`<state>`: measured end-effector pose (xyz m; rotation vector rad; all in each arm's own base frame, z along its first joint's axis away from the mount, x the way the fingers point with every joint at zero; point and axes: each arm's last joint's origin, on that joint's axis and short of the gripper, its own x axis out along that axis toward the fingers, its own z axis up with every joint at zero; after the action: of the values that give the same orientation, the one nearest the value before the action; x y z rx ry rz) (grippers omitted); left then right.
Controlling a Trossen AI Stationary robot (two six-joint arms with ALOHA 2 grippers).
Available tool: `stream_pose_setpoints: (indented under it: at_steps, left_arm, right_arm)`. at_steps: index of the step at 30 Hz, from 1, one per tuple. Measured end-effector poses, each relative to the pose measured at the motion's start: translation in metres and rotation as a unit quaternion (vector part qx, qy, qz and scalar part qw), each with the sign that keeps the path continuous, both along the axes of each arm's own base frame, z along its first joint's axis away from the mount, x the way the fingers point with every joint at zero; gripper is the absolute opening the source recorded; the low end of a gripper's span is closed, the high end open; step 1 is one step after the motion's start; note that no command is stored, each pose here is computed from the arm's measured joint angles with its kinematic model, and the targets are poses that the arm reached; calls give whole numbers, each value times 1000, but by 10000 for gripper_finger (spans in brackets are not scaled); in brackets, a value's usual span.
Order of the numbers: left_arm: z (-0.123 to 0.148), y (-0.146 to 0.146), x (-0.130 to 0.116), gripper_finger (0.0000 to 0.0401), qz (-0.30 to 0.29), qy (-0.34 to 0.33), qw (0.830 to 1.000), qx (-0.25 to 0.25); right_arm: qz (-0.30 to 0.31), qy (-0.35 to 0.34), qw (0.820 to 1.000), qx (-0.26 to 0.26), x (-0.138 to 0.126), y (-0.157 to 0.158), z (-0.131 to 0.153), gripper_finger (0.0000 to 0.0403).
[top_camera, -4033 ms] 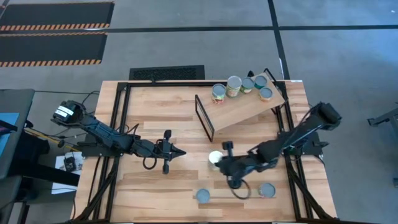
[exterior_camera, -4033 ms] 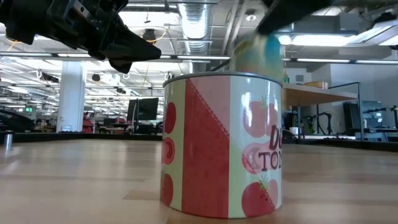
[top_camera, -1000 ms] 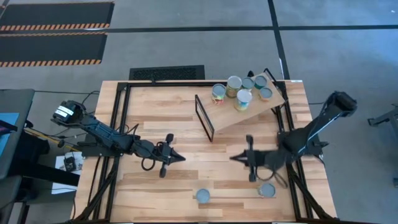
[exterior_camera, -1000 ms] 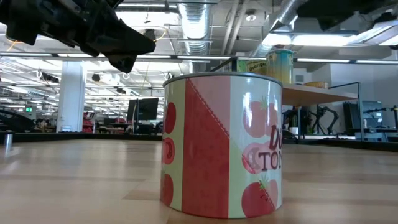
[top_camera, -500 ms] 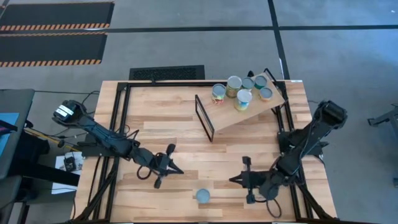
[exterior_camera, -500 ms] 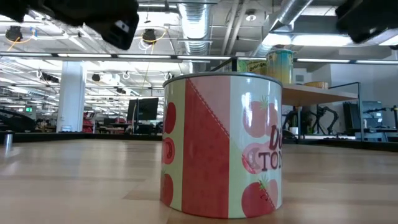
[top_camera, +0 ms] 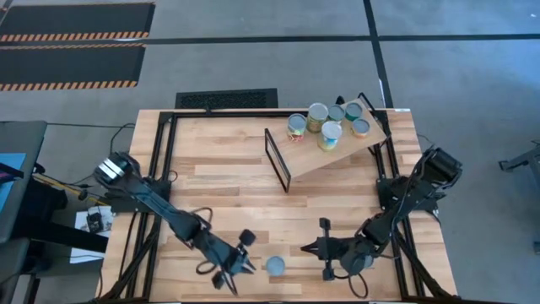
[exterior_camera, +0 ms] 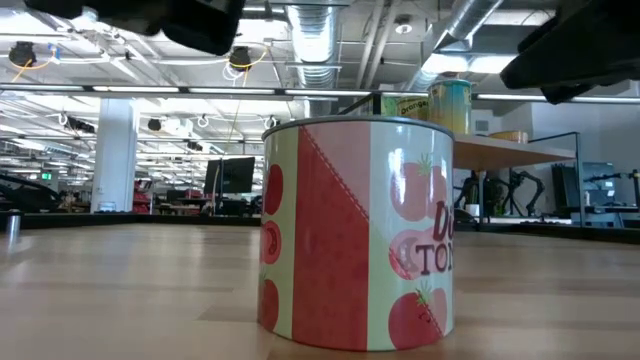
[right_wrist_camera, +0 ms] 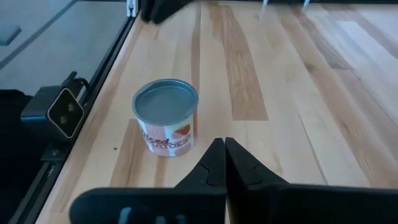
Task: Pick and place cans onto a shelf
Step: Put the canned diced tomatoes on the shelf
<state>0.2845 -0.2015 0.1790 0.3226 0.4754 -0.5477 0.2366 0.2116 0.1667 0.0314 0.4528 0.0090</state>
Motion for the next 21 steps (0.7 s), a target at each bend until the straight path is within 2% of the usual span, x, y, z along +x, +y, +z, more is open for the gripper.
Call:
stream_pose_setpoints:
  at_steps: [8, 14, 21]
  left_arm:
    - [-10, -15, 33, 106, 34, -32, 992, 116]
    - [-19, -20, 49, 111, 2, -4, 992, 124]
    - [-23, -15, 49, 100, 4, 28, 991, 134]
  right_arm:
    - [4, 1, 1000, -13, 1, -1, 0, 8]
    - [1, 9, 1000, -22, 1, -3, -2, 10]
    - [-4, 14, 999, -32, 4, -8, -3, 11]
